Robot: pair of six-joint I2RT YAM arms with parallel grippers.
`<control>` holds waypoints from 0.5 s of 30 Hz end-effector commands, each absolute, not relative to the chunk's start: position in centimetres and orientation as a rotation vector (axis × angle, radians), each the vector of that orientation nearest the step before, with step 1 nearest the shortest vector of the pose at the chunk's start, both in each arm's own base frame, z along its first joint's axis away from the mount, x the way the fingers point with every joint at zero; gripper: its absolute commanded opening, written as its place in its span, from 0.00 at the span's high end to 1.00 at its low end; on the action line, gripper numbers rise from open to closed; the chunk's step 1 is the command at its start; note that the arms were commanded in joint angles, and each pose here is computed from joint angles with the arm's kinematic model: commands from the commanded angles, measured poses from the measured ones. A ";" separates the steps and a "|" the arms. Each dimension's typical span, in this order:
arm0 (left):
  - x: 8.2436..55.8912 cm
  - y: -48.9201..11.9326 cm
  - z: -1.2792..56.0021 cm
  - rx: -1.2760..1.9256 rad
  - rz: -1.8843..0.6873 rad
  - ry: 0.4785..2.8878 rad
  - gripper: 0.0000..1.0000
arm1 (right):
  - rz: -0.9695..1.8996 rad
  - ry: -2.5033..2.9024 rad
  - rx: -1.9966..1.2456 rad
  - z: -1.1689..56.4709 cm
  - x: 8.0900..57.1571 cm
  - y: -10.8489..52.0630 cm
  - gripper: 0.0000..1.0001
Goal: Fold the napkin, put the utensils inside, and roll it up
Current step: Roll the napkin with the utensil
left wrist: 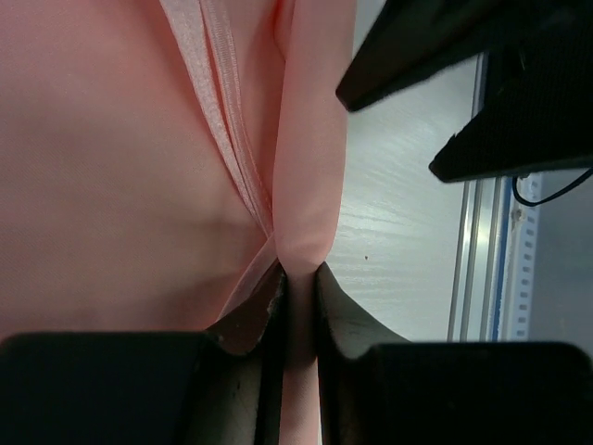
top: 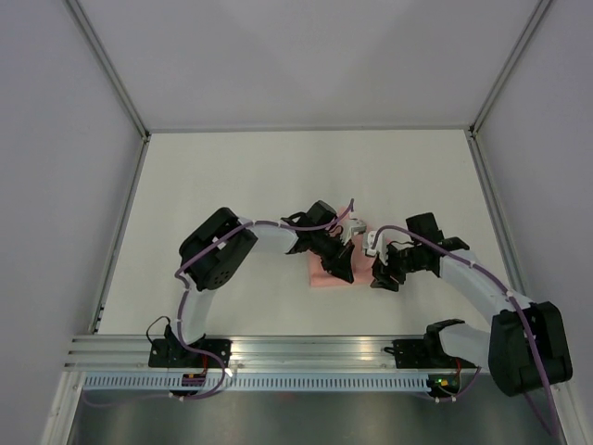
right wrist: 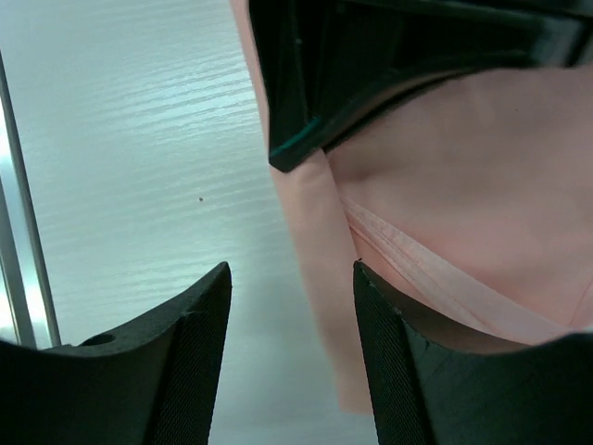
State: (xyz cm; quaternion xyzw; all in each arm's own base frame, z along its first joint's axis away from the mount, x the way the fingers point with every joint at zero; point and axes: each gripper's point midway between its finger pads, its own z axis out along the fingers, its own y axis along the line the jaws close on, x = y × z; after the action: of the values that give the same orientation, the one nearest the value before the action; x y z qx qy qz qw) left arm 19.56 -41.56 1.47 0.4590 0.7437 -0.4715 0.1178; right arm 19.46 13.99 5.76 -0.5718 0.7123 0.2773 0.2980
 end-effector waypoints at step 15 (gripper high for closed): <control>15.8 -35.5 -7.1 1.188 -1.253 2.773 0.98 | 0.312 1.653 -1.680 3.5 20.7 18.0 0.40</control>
State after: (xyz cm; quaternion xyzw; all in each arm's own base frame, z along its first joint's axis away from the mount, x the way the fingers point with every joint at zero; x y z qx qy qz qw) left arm 18.57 -41.39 1.27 0.4201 0.7518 -0.5065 0.0423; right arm 19.13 17.83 3.19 -0.6625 0.6446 0.1570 0.3477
